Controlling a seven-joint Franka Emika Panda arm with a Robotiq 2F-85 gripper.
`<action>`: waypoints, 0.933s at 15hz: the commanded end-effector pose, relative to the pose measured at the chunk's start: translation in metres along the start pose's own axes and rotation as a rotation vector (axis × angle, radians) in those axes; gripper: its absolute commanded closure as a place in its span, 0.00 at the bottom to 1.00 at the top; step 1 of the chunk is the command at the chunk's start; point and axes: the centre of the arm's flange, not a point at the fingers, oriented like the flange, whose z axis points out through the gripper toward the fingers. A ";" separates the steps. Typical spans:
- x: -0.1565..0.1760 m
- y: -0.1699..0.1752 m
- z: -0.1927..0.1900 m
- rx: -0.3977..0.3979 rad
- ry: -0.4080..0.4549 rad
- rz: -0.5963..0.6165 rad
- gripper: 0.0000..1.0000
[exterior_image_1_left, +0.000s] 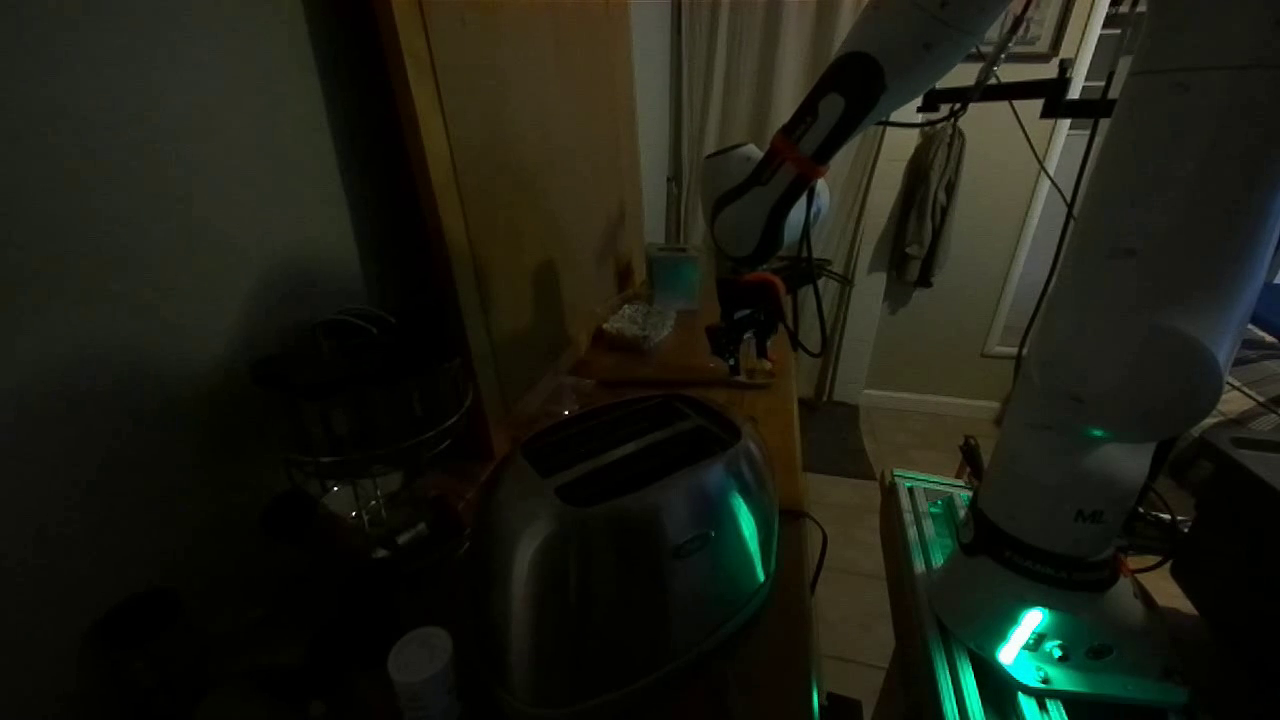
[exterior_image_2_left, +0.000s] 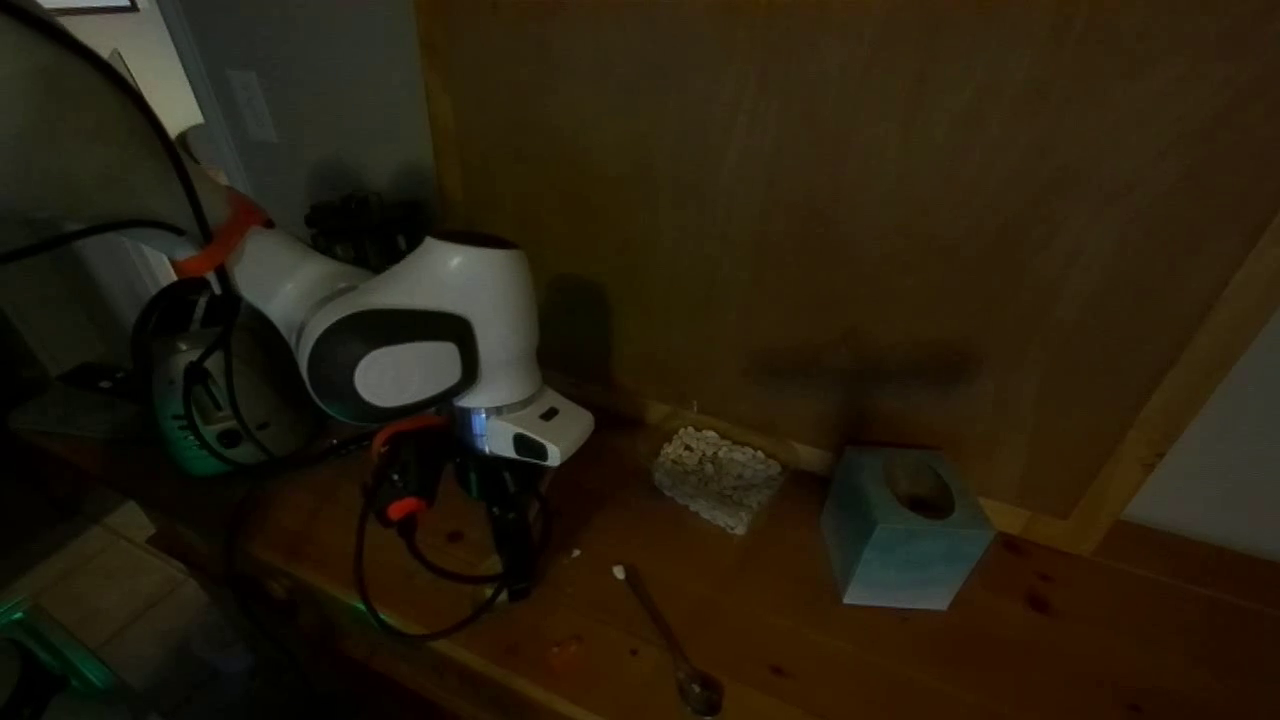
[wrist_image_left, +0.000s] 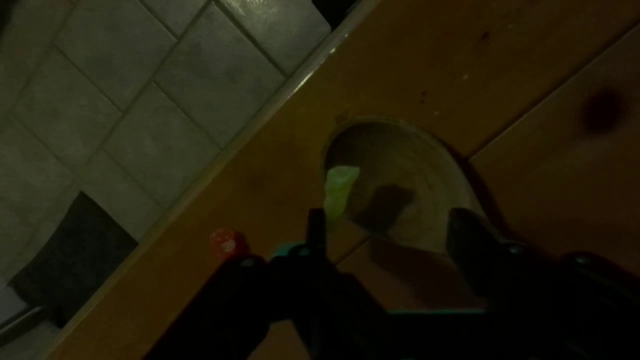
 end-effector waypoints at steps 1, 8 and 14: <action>-0.001 -0.004 0.009 -0.001 0.023 0.027 0.05; -0.003 -0.011 0.008 0.032 0.015 0.127 0.00; -0.008 -0.022 0.009 0.133 -0.014 0.153 0.00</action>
